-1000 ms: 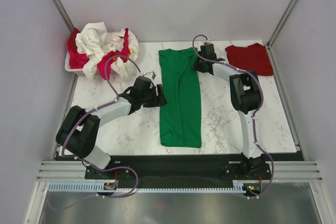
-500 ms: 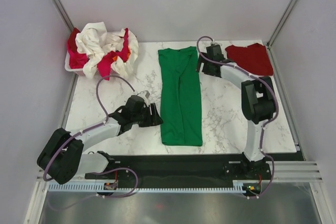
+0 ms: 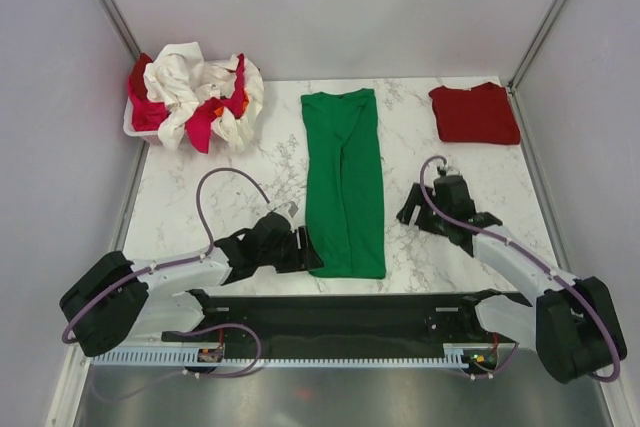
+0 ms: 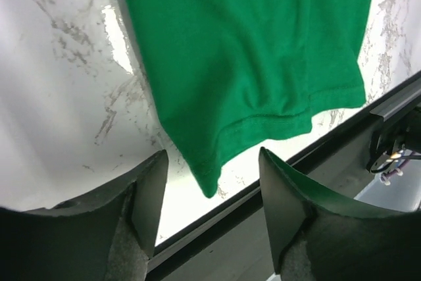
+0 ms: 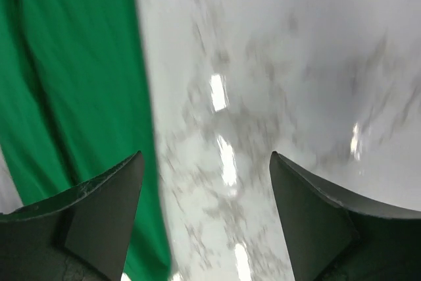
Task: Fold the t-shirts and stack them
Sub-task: Fold the tshirt
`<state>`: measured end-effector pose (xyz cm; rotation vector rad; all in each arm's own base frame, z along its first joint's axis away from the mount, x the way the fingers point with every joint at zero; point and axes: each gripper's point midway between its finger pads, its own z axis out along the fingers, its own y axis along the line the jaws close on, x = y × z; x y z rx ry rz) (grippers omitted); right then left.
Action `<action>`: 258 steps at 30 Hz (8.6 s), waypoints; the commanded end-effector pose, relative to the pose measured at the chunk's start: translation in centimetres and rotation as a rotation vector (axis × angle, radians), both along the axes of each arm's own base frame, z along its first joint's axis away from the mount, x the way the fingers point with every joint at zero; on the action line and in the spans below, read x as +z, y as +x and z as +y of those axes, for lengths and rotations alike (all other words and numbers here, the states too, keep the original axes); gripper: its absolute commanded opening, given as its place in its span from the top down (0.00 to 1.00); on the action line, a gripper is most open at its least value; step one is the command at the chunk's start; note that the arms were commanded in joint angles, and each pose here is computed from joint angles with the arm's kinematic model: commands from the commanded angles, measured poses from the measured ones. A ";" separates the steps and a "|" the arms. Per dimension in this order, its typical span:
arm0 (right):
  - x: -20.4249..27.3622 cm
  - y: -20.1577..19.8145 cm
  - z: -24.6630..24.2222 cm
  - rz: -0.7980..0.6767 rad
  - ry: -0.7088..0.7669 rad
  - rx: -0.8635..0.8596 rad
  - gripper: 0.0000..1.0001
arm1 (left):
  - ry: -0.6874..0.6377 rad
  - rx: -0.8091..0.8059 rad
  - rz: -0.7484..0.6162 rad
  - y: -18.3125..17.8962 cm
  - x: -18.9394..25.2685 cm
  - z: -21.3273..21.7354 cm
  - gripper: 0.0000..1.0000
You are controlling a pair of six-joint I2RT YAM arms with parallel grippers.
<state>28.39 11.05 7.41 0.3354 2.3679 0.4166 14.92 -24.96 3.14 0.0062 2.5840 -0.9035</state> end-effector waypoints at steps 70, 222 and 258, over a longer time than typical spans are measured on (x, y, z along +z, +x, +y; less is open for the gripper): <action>7.0 3.5 7.7 -0.082 -0.246 0.062 1.00 | 0.124 0.062 -0.153 13.7 9.7 -0.8 0.98; 7.3 17.2 4.8 0.064 -0.010 0.120 1.00 | 0.048 0.107 -0.225 26.7 15.2 1.1 0.98; -4.2 23.0 6.2 0.149 0.221 0.214 0.07 | 0.178 0.040 -0.250 13.8 16.0 7.9 0.00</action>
